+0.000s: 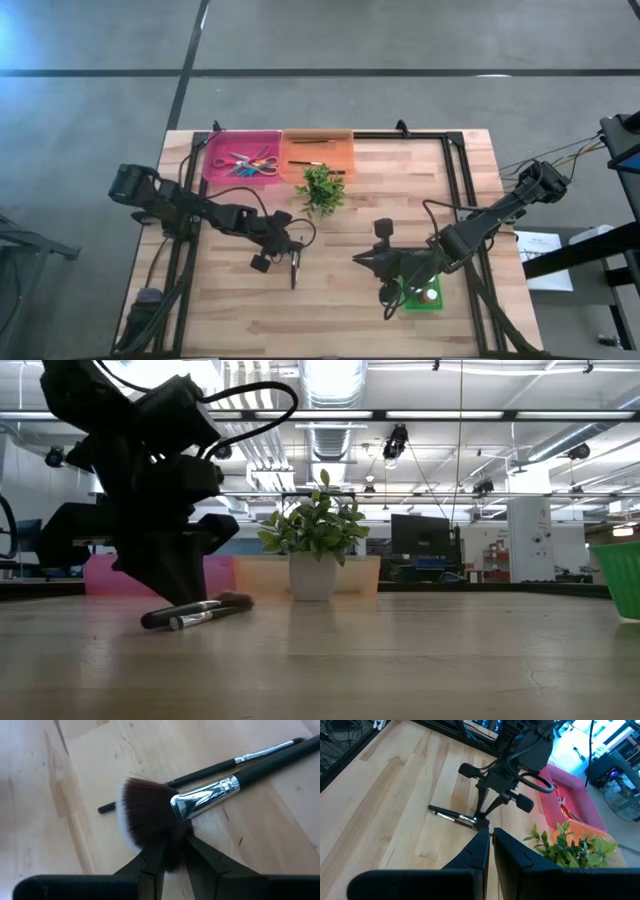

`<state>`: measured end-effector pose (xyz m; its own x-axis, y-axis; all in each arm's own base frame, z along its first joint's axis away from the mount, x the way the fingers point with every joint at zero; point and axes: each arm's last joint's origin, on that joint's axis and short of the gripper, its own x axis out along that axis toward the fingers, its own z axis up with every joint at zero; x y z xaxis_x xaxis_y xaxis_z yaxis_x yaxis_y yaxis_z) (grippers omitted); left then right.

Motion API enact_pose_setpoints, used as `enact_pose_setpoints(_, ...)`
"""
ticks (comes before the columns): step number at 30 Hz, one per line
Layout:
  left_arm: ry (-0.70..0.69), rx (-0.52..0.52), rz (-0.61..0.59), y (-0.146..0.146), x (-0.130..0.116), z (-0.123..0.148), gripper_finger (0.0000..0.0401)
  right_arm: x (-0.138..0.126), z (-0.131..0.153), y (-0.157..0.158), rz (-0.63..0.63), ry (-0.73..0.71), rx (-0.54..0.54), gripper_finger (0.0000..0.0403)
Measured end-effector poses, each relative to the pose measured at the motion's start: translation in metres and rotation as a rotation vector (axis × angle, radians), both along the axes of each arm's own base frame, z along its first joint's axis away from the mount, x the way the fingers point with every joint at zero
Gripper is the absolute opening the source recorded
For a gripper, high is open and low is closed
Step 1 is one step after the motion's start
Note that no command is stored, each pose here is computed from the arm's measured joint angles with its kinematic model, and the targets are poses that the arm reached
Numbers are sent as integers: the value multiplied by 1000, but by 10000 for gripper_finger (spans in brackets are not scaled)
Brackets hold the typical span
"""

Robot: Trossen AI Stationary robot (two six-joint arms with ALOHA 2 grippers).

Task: Pick & Place Paint Supplies
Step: Put the silver highlighter brush into the orange bin

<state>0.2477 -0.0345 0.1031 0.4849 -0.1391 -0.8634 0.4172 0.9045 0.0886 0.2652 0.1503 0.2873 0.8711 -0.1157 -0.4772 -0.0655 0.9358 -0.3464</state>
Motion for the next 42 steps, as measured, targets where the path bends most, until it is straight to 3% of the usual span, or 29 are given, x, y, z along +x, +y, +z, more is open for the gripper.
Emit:
enact_pose_setpoints(3, 7, -15, -7, 0, 1, 1, 66, 0, 0, 0, 0, 1, -1, 22)
enact_pose_setpoints(7, 16, -28, -5, 0, 0, 2, 13, 0, 0, 0, -1, 1, 1, 22)
enact_pose_setpoints(19, 27, -116, -77, -3, -11, 16, 2, 0, -1, 0, -2, 2, 2, 22)
enact_pose_setpoints(25, -158, -108, -133, -3, -13, 50, 1, 0, -1, 0, -2, 3, 2, 22)
enact_pose_setpoints(29, -365, -75, -161, -2, -13, 79, 1, 0, -1, 0, -3, 2, 2, 22)
enact_pose_setpoints(35, -720, 52, 18, 15, -5, 119, 0, 0, -1, 0, -1, 1, 0, 22)
enact_pose_setpoints(42, -933, 124, 336, 70, 3, 136, 0, 0, -1, 0, -1, 1, 1, 22)
